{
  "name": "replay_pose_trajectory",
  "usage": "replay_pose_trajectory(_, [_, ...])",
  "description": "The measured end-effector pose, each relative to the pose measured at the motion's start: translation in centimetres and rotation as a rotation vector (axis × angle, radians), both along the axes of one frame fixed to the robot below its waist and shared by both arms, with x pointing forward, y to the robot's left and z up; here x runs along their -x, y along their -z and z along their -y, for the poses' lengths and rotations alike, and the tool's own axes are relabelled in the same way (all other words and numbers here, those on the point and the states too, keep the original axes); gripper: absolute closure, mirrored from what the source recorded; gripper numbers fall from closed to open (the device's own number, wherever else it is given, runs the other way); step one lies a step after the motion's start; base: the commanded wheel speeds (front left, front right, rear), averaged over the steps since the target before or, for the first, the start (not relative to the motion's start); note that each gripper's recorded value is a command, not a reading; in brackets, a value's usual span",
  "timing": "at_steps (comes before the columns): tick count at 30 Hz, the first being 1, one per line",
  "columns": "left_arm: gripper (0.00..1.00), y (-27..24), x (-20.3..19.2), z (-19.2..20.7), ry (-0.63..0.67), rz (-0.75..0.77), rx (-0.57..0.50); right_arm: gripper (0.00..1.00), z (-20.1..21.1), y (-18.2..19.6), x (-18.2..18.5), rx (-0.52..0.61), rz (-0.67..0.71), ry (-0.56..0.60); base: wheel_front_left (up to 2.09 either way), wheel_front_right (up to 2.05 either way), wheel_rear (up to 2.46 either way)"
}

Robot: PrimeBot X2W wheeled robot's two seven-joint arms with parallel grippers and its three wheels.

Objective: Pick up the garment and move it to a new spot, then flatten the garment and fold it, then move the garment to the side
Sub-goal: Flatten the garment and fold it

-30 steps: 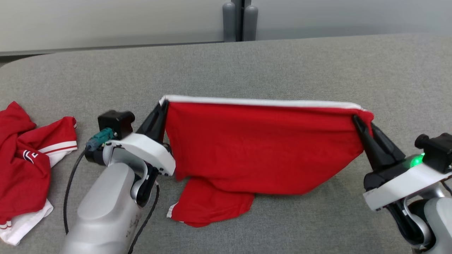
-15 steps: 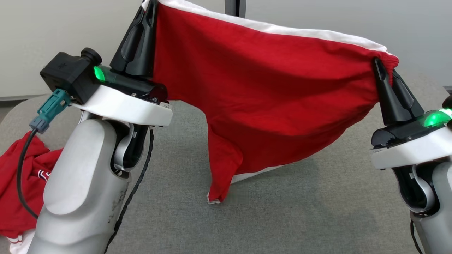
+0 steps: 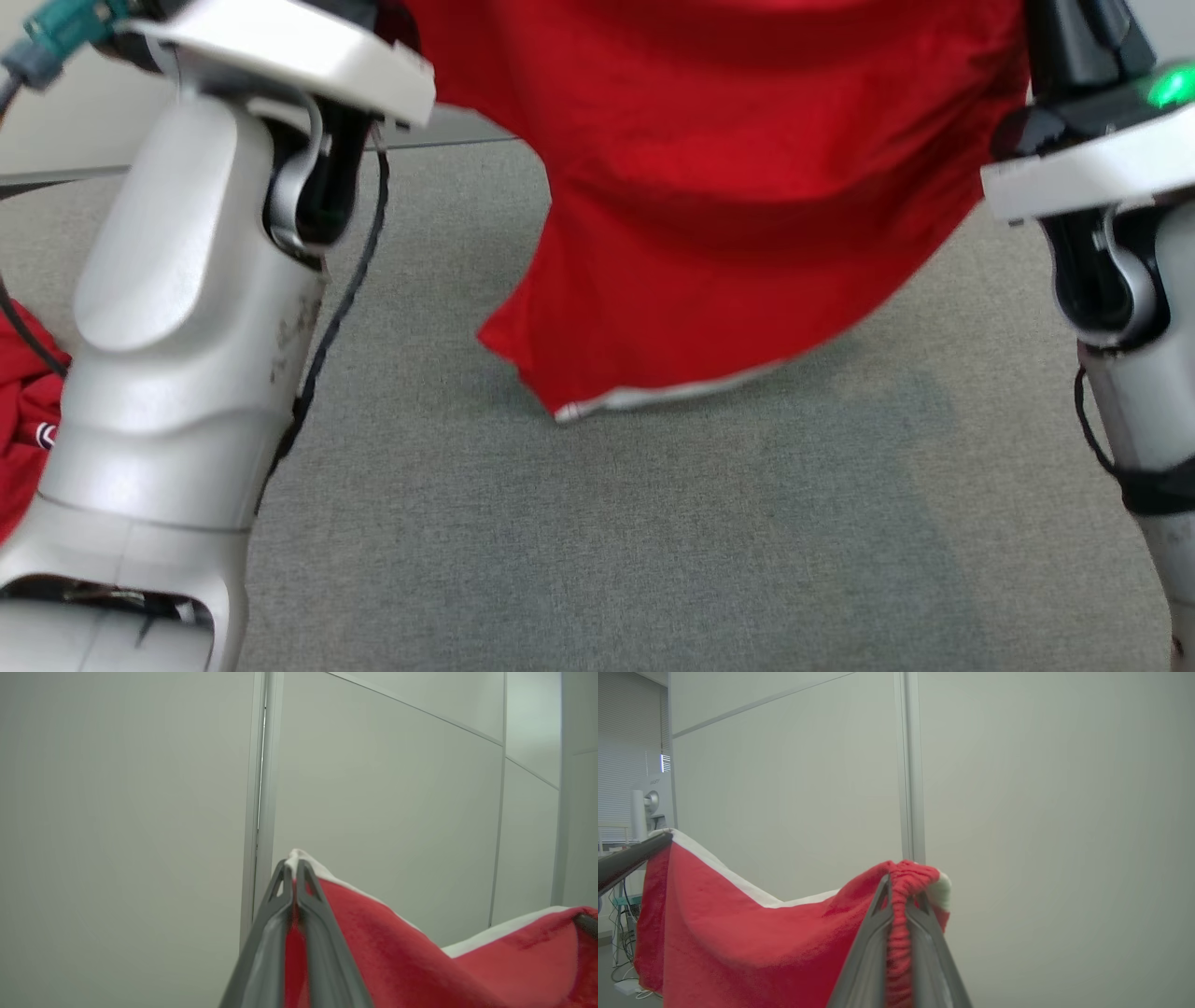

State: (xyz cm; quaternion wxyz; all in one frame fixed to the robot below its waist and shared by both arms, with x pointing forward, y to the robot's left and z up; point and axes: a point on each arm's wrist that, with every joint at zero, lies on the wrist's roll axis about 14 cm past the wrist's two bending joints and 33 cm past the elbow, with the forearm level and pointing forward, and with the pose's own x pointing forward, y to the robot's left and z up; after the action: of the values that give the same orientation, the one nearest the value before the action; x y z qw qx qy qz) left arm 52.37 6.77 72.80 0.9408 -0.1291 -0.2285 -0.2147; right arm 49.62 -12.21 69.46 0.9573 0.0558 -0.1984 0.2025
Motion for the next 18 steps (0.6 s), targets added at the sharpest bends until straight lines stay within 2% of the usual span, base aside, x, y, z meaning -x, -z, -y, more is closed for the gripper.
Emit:
replay_pose_trajectory(5, [1.0,-1.6,-4.1,0.7,-0.01,0.032,0.002,1.0,-1.4,-1.4,-4.3,-0.005,0.035,-0.014,0.0,0.0,0.0])
replay_pose_trajectory(11, [1.0,-2.1,-6.9,0.7,-0.036,0.034,-0.011,1.0,-3.0,-1.9,-7.7,0.005,0.05,-0.027,0.0,0.0,0.0])
replay_pose_trajectory(14, [1.0,1.5,-8.4,0.4,-0.054,-0.055,-0.022,1.0,-3.9,1.2,-9.3,0.035,-0.029,-0.029,0.0,0.0,0.0])
replay_pose_trajectory(18, [1.0,10.5,-9.5,-0.9,-0.091,-0.263,-0.062,1.0,-4.9,6.2,-10.8,0.035,-0.148,-0.035,0.0,0.0,0.0])
